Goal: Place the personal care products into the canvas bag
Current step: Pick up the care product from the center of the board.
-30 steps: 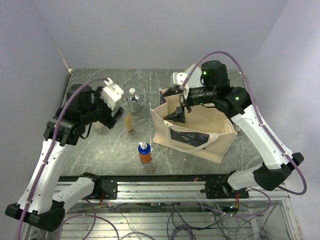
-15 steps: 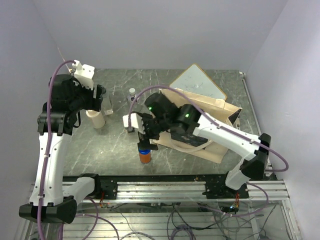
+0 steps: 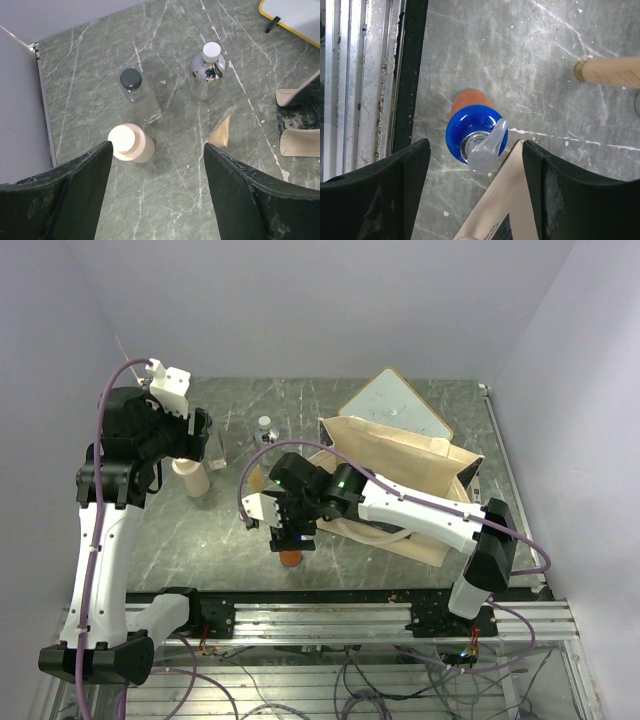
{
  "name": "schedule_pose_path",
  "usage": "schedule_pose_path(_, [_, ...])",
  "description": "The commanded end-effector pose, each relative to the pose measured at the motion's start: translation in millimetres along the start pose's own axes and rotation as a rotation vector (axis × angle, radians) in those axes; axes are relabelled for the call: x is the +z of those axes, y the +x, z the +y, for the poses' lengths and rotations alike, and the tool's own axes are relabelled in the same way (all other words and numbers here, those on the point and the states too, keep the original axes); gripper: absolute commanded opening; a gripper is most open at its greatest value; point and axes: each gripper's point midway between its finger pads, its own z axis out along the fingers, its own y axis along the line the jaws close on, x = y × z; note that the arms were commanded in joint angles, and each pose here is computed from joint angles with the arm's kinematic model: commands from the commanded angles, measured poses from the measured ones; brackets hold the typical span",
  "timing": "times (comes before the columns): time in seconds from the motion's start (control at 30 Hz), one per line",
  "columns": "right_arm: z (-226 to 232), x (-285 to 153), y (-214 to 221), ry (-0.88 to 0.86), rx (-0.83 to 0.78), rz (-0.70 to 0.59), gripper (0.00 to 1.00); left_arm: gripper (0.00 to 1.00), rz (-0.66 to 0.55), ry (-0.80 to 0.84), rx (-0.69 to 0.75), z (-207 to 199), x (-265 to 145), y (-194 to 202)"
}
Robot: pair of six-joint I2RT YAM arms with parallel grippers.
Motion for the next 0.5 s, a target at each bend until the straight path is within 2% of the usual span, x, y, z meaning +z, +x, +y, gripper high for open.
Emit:
schedule_pose_path(0.0, [3, 3, 0, -0.022, -0.010, -0.004, 0.71, 0.83, -0.061, 0.015, 0.000, -2, -5, -13])
schedule_pose_path(0.27, [-1, -4, -12, -0.024, 0.008, -0.038, 0.60, 0.82, -0.068, 0.032, 0.007, -5, -6, -12])
schedule_pose_path(0.47, [-6, -7, -15, -0.010, 0.015, -0.046, 0.46, 0.81, -0.067, 0.046, 0.002, -8, -5, -11])
